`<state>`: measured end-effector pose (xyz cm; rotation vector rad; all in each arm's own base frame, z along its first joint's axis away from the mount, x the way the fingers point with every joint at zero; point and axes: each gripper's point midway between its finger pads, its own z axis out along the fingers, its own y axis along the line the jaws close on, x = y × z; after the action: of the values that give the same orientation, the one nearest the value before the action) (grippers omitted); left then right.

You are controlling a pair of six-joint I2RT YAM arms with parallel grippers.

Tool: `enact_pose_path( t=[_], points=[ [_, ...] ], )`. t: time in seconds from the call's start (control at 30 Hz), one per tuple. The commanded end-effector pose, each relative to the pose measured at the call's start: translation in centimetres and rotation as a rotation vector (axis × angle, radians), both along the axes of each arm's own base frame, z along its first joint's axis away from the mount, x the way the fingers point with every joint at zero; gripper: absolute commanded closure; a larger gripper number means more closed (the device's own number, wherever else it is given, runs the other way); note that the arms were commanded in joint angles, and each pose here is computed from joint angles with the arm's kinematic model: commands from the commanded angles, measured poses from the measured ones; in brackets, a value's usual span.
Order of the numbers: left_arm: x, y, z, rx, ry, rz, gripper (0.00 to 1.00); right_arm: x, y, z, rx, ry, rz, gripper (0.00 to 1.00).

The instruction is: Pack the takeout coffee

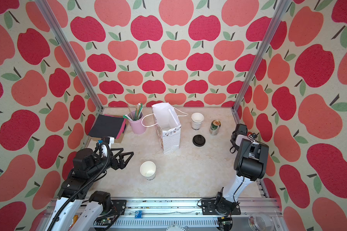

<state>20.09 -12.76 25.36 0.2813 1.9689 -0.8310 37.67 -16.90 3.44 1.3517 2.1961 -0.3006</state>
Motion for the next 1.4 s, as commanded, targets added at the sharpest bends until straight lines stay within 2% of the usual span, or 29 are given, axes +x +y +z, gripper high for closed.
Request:
enact_pose_path(
  t=[0.0, 0.3, 0.43, 0.5, 0.6, 0.83, 1.37],
  points=[
    [-0.2, -0.2, 0.2, 0.000, -0.024, -0.015, 0.01, -0.1, 0.1, -0.5, 0.031, 0.007, -0.008, 1.00],
    [-0.2, -0.2, 0.2, 0.000, -0.027, -0.015, 0.01, 0.4, 1.0, -0.4, 0.064, -0.003, 0.046, 1.00],
    [-0.2, -0.1, 0.2, 0.000, -0.026, -0.014, 0.01, 0.6, 1.2, 1.4, 0.017, -0.016, 0.081, 0.99],
    [-0.2, -0.1, 0.2, 0.000, -0.027, -0.015, 0.01, 0.6, 1.2, 2.5, -0.009, -0.031, 0.098, 0.88],
    [-0.2, -0.2, 0.1, 0.000, -0.025, -0.015, 0.01, 0.7, 1.1, 4.0, -0.041, -0.051, 0.110, 0.77],
    [-0.2, -0.1, 0.1, 0.000, -0.023, -0.012, 0.01, 1.2, 0.4, 4.4, -0.066, -0.032, 0.123, 0.63],
    [-0.2, -0.1, 0.1, 0.000, -0.024, -0.011, 0.01, 1.6, -0.8, 1.8, -0.027, 0.001, 0.100, 0.62]
  ],
)
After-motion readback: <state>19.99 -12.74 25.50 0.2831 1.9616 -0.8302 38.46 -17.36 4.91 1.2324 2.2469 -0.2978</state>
